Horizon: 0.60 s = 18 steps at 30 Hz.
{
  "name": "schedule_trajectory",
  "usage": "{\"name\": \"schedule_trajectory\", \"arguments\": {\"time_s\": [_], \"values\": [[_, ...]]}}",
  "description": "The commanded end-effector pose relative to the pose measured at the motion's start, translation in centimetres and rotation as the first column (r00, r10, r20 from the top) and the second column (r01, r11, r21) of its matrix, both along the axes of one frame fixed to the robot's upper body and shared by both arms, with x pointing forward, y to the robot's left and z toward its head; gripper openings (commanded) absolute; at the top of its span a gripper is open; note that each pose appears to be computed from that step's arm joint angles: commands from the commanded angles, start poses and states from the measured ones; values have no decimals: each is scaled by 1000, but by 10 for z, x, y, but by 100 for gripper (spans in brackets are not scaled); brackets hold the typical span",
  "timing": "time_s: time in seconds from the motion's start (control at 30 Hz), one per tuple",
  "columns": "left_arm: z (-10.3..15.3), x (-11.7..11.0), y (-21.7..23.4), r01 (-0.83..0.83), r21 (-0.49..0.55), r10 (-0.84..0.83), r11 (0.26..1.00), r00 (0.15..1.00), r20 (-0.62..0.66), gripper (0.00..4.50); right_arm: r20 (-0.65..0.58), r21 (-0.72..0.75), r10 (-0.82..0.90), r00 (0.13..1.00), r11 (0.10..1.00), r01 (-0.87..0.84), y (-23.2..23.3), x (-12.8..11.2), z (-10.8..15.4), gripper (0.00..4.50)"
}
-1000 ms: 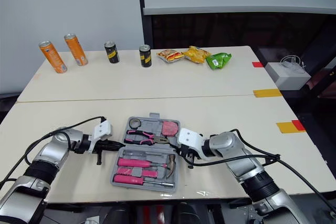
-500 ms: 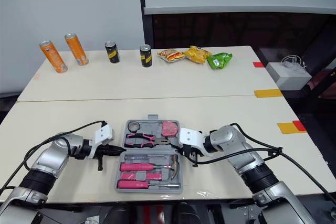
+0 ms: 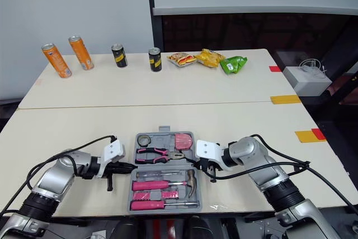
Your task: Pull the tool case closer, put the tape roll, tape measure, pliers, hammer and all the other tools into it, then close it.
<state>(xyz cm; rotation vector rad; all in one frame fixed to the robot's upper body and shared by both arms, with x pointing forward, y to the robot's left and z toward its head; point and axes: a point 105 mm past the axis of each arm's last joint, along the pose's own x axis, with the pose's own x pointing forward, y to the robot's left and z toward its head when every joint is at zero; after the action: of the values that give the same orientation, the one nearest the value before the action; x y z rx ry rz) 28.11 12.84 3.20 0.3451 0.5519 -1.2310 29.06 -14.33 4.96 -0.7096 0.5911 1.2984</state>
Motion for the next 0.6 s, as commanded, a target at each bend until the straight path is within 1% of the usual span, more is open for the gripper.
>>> {"name": "schedule_trajectory", "arguments": {"time_s": [0.03, 0.6], "values": [[3, -10, -20, 78, -40, -79, 996, 997, -4, 0, 4, 33, 57, 998, 998, -57, 13, -7, 5, 2], [2, -7, -15, 55, -28, -55, 998, 998, 12, 0, 18, 37, 24, 1000, 999, -25, 7, -4, 6, 2]]}}
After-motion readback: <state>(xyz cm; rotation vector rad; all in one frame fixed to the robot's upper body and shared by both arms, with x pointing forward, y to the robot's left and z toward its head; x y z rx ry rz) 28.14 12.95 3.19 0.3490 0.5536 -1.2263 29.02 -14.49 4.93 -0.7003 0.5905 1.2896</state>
